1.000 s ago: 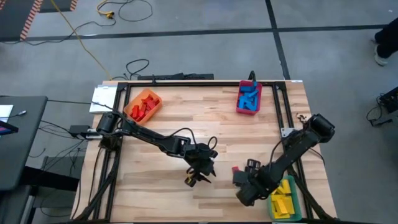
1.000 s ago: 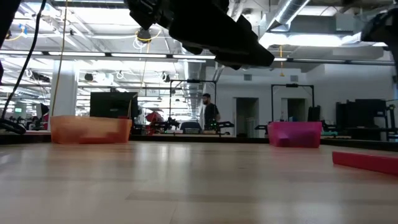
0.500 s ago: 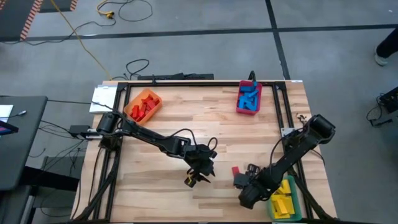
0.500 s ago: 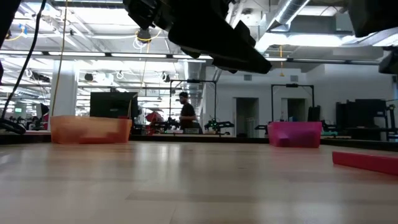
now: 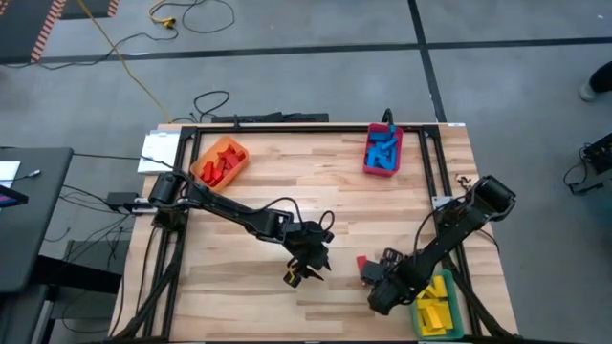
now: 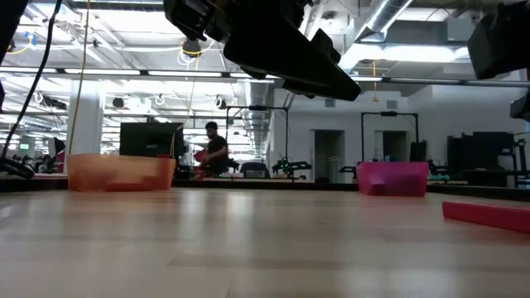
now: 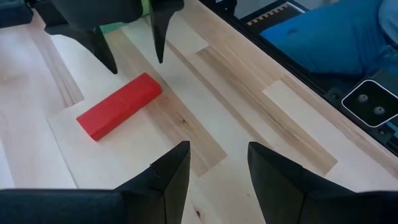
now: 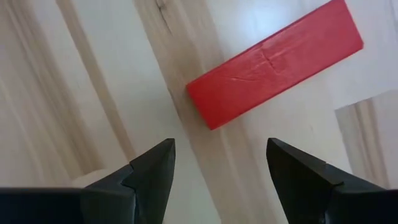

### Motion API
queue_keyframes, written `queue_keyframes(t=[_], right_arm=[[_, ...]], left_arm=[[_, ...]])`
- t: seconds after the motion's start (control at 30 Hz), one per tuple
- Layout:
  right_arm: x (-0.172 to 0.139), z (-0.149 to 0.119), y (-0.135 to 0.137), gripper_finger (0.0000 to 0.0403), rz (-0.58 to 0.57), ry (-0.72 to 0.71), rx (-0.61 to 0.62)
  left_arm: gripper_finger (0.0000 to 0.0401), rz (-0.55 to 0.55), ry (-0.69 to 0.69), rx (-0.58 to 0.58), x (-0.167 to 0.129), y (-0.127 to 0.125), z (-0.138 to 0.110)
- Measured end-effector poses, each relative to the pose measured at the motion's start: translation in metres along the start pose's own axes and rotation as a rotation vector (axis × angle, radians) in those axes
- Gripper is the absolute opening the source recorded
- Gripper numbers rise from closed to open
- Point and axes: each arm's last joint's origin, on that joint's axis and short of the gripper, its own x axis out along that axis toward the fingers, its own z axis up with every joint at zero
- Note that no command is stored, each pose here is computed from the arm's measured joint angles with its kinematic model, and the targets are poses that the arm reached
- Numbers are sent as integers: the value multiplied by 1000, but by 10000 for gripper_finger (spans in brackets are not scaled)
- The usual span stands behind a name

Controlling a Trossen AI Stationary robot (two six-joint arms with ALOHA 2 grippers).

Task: Sort blocks
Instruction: Put the red block into the orange bin

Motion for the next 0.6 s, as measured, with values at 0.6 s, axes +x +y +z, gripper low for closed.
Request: queue_keyframes(t=[0.6], right_arm=[[33,12,-8,270,-98,48,-103]], left_arm=[[155,0,1,1,0,0,0]])
